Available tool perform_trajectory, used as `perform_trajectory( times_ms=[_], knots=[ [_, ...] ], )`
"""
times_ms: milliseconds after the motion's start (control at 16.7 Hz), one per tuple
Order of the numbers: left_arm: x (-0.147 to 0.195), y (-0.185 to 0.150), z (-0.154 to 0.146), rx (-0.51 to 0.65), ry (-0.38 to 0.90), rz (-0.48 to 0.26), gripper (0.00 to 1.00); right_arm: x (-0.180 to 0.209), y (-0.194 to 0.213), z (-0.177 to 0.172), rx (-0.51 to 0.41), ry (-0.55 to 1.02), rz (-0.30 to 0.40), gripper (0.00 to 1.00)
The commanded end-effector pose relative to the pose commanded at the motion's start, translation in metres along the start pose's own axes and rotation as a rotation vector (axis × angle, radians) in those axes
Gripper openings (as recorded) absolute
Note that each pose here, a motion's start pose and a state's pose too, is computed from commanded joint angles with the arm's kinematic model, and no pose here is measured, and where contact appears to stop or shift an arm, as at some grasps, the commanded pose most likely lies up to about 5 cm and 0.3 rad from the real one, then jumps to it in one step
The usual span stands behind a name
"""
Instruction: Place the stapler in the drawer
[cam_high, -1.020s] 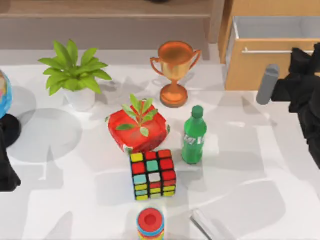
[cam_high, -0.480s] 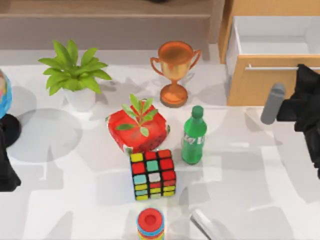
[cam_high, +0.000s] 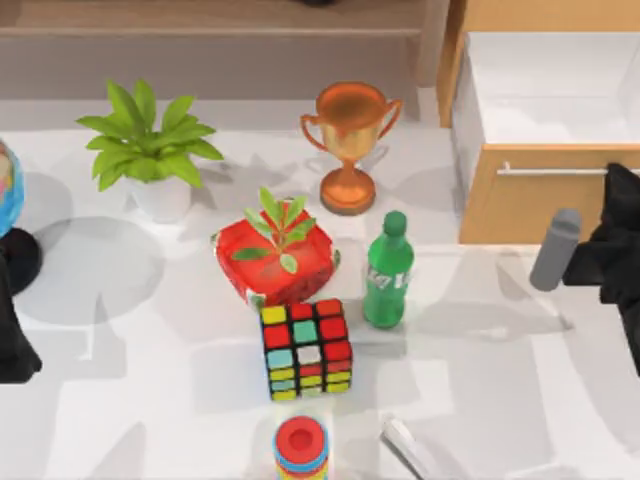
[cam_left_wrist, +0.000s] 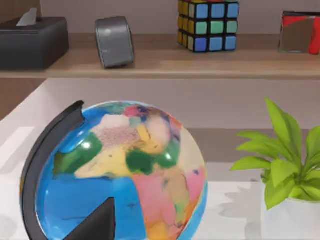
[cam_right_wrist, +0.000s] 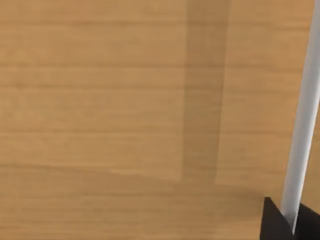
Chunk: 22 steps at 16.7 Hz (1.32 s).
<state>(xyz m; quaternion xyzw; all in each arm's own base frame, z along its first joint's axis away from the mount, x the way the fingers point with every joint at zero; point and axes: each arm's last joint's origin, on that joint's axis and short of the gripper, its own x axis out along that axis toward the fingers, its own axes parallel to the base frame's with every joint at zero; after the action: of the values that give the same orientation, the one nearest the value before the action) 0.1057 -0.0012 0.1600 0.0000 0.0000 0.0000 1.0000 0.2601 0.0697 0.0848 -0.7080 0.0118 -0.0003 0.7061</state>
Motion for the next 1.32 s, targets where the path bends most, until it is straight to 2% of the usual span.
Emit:
perform_trajectory(
  times_ms=[180,420,1200,1320],
  knots=[
    [0.0,0.0,0.0,0.0,0.0,0.0,1.0,-0.0169,-0.0015,-0.0002,0.004,-0.003,-0.006,0.0],
    [0.0,0.0,0.0,0.0,0.0,0.0,1.0,-0.0173,-0.0016,-0.0002,0.004,-0.004,-0.007,0.0],
    [0.0,0.0,0.0,0.0,0.0,0.0,1.0,-0.0173,-0.0016,-0.0002,0.004,-0.004,-0.007,0.98],
    [0.0,0.0,0.0,0.0,0.0,0.0,1.0,-0.0173,-0.0016,-0.0002,0.004,-0.004,-0.007,1.0]
  ],
)
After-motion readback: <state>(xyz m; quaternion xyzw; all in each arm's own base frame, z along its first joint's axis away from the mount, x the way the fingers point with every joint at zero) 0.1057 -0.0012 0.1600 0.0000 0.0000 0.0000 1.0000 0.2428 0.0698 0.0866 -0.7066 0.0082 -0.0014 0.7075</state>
